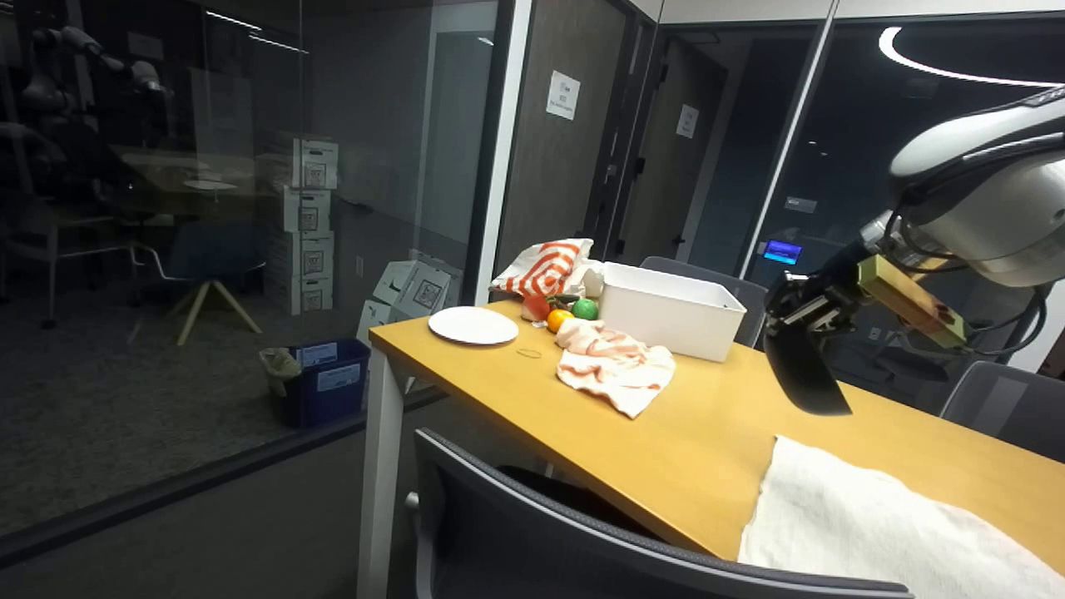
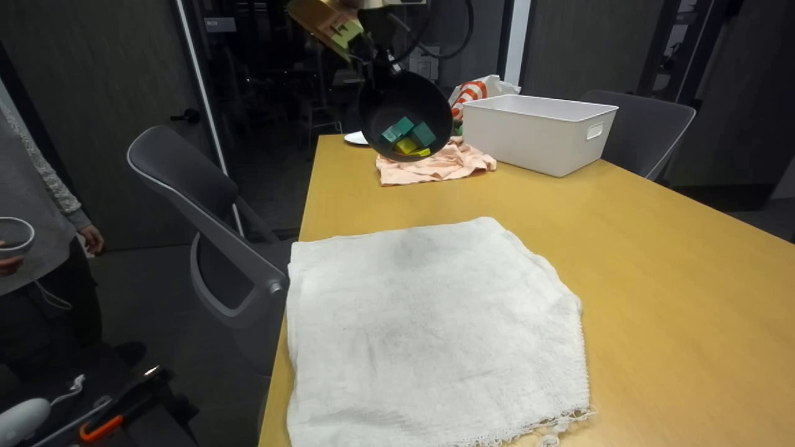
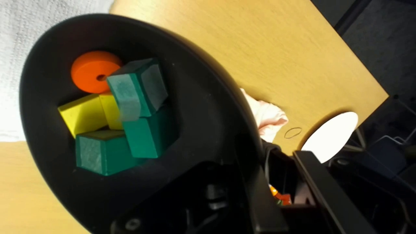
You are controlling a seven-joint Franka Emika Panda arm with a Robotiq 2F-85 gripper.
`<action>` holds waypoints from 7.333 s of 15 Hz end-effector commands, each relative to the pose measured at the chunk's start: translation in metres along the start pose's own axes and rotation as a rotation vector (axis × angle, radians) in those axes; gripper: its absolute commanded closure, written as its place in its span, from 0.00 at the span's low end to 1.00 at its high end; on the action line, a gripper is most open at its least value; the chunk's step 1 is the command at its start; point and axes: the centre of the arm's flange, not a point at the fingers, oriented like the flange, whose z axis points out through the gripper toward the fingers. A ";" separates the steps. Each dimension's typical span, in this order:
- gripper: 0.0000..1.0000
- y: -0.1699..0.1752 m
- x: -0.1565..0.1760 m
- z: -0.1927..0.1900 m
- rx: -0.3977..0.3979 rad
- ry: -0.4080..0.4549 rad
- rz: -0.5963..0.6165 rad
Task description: Pour the blocks from the bowl onto the towel and cover the blocks with the towel
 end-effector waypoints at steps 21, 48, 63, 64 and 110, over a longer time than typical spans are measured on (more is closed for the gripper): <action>0.94 0.144 -0.040 -0.014 0.520 -0.070 -0.008; 0.94 0.211 -0.022 -0.003 1.002 -0.055 0.057; 0.94 0.135 -0.017 0.034 0.925 -0.181 -0.058; 0.95 0.113 -0.014 0.043 0.881 -0.186 -0.094; 0.00 0.042 0.071 0.113 -0.260 0.008 -0.345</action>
